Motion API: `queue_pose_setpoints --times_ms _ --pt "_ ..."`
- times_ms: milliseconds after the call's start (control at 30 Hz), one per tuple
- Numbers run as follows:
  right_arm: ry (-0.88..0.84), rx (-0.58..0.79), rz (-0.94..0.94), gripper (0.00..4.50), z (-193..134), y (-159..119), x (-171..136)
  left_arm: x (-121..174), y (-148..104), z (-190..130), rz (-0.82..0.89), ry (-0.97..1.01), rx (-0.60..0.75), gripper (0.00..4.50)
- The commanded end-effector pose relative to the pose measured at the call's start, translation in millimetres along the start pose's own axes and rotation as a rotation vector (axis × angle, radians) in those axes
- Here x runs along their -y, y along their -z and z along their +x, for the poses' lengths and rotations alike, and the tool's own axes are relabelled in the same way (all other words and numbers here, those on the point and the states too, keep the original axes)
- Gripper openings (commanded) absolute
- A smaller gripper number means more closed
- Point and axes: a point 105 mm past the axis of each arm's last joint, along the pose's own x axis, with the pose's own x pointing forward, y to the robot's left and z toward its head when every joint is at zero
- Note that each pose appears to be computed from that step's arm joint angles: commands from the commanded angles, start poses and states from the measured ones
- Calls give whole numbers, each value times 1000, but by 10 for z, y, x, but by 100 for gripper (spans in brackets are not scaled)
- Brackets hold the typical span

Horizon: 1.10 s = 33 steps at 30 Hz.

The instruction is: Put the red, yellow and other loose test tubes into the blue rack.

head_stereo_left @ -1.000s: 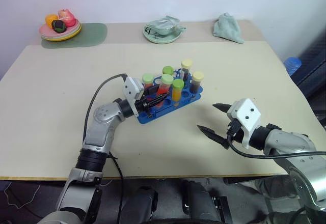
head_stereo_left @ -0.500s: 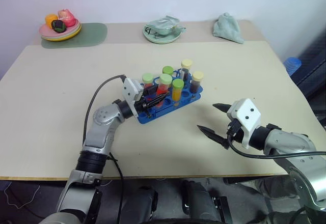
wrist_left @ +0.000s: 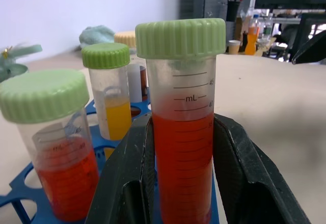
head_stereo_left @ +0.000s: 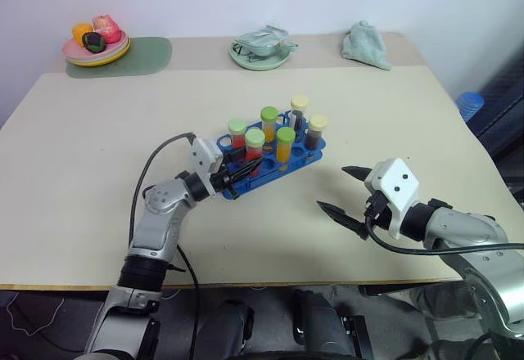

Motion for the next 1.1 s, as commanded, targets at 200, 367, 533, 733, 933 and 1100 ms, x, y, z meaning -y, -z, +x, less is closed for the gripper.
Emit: queue_pose_setpoints --times_ms 200,367,533,733,933,1100 --pt "-22 33 -17 450 19 -74 -25 -38 -178 -103 56 -39 40 324" --pt "-36 27 -12 450 18 -44 -24 -54 -169 -277 96 -84 2 324" --pt "-42 2 12 450 -49 56 2 -117 -194 -593 118 -131 -51 324" --pt "49 -42 52 450 -286 212 156 -96 -258 -1042 102 -115 -146 324" --pt "130 -65 74 450 -511 330 314 -50 -273 -1305 57 -121 -215 324" --pt "157 -83 65 450 -622 431 408 27 -229 -1372 25 -103 -259 324"
